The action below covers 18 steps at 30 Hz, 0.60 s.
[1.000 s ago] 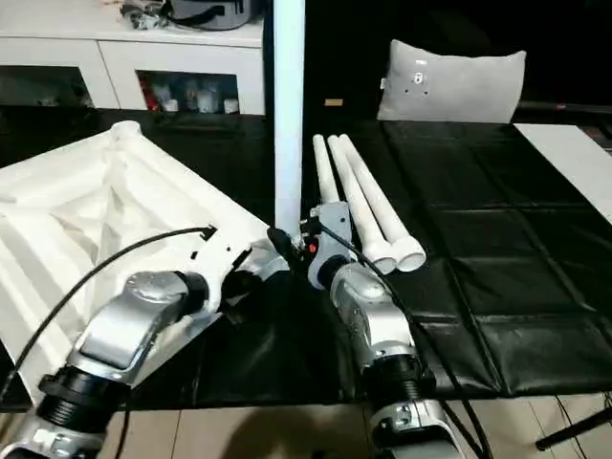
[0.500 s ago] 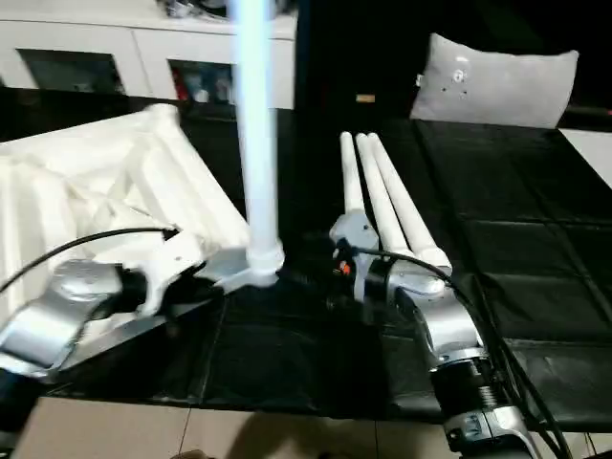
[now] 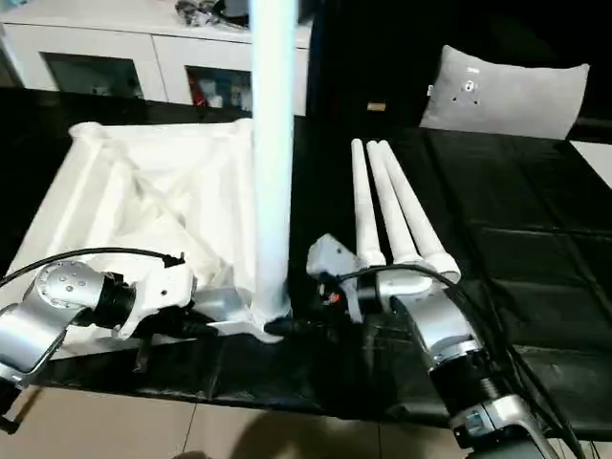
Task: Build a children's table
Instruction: Rotate leg to tighten
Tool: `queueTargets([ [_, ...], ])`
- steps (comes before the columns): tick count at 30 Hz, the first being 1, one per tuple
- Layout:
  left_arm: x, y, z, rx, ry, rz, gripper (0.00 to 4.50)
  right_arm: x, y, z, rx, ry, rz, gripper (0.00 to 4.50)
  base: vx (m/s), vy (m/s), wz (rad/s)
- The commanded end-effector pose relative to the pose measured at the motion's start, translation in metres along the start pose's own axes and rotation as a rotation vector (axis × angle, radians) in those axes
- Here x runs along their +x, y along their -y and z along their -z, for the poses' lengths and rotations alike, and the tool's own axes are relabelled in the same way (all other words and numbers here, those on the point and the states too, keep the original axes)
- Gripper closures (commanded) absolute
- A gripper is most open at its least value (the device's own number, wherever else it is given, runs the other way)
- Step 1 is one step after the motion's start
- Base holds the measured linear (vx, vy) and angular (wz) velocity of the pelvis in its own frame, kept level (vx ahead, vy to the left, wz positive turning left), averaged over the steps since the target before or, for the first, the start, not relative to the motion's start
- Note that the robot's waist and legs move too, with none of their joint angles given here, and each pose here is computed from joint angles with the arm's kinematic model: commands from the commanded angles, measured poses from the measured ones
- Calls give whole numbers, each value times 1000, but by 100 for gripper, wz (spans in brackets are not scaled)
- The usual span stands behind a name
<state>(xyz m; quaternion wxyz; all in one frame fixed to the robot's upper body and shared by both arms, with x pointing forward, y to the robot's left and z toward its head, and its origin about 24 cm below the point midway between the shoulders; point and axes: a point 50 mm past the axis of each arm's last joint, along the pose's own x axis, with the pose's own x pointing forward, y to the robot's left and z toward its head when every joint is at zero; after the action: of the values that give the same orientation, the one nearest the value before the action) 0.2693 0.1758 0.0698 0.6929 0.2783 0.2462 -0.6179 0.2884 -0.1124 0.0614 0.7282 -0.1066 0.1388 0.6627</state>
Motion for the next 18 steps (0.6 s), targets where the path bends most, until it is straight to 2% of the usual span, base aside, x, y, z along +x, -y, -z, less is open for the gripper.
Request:
queueTargets([
  [1,-4,-4,-11,72,8,20,450,0,2,-2,-2,-7,-14,67,0,0,0],
  [11,-4,-4,-10,87,17,38,450,6,1,-1,32,12,-41,164,0,0,0],
  [18,-3,-3,-10,65,27,22,450,9,-3,1,60,36,-51,182,0,0,0],
])
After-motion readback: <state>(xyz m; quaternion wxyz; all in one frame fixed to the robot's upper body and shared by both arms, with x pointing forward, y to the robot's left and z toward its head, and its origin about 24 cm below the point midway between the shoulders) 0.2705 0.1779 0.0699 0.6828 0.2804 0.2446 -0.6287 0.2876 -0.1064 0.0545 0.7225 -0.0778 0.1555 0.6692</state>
